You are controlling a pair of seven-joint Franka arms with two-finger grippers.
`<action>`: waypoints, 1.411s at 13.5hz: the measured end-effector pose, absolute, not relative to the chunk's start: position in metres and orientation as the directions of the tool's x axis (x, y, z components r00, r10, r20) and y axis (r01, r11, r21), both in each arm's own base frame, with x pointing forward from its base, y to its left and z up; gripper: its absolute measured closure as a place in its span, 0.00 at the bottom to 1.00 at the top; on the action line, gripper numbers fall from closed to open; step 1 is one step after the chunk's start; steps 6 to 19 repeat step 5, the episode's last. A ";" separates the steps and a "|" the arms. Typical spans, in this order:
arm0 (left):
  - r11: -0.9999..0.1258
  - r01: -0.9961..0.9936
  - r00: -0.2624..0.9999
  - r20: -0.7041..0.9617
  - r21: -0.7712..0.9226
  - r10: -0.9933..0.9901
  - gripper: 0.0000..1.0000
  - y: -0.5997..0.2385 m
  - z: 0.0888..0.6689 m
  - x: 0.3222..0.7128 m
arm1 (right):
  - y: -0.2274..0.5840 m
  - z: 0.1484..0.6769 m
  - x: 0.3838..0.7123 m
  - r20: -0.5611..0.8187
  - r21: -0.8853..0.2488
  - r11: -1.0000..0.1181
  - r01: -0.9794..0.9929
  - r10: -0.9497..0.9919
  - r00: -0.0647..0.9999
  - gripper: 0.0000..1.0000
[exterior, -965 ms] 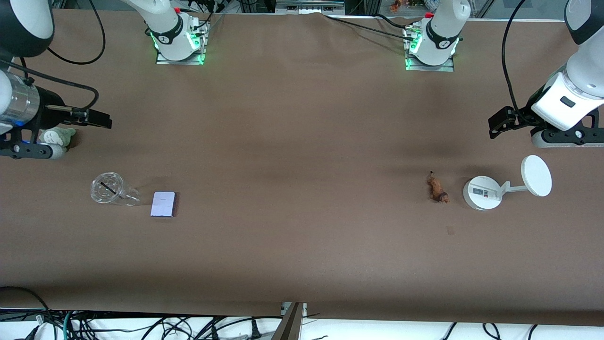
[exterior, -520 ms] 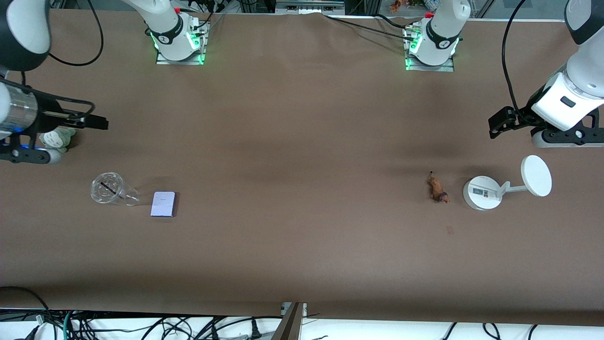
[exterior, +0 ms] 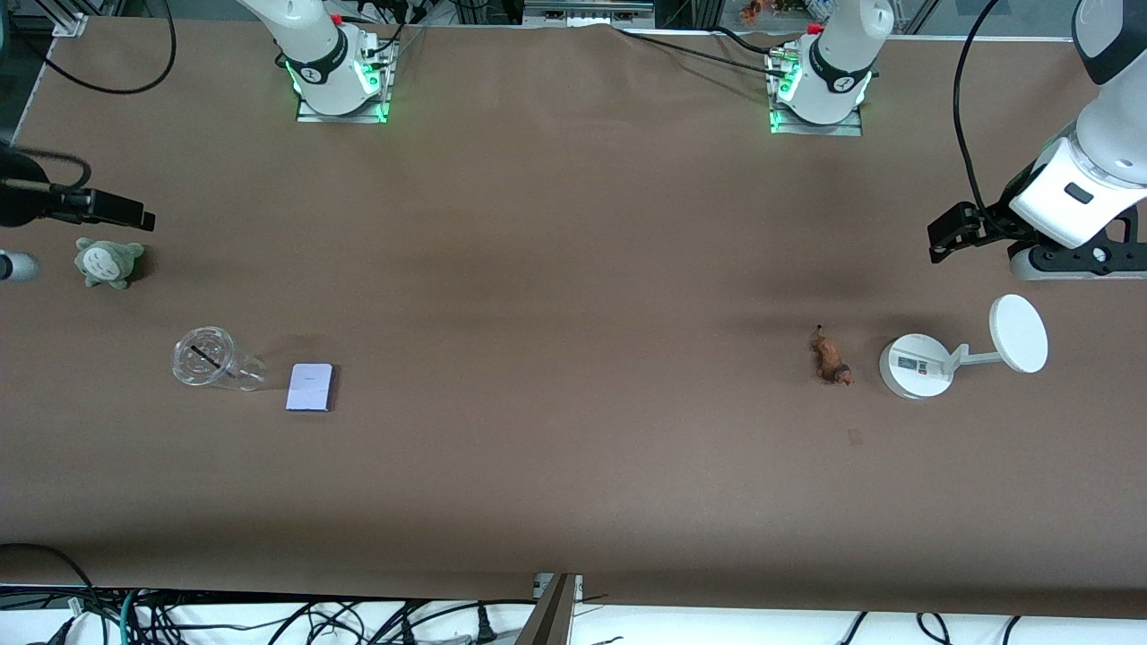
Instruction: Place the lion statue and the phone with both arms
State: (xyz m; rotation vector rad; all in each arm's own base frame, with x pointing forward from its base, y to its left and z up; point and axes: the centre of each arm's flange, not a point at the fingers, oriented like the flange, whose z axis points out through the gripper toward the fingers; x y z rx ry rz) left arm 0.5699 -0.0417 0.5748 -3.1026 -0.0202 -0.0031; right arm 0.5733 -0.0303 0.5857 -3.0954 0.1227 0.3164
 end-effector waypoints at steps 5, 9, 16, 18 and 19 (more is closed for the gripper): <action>-0.999 0.013 1.000 0.002 -0.039 0.013 0.00 -0.042 0.575 0.570 | -0.022 0.600 0.552 -0.148 -0.017 -0.998 -0.053 -0.050 0.988 0.00; -0.999 0.013 1.000 0.002 -0.039 0.013 0.00 -0.042 0.575 0.570 | -0.022 0.600 0.552 -0.148 -0.017 -0.998 -0.053 -0.050 0.988 0.00; -0.999 0.013 1.000 0.002 -0.039 0.013 0.00 -0.042 0.575 0.570 | -0.022 0.600 0.552 -0.148 -0.017 -0.998 -0.053 -0.050 0.988 0.00; -0.999 0.013 1.000 0.002 -0.039 0.013 0.00 -0.042 0.575 0.570 | -0.022 0.600 0.552 -0.148 -0.017 -0.998 -0.053 -0.050 0.988 0.00; -0.999 0.013 1.000 0.002 -0.039 0.013 0.00 -0.042 0.575 0.570 | -0.022 0.600 0.552 -0.148 -0.017 -0.998 -0.053 -0.050 0.988 0.00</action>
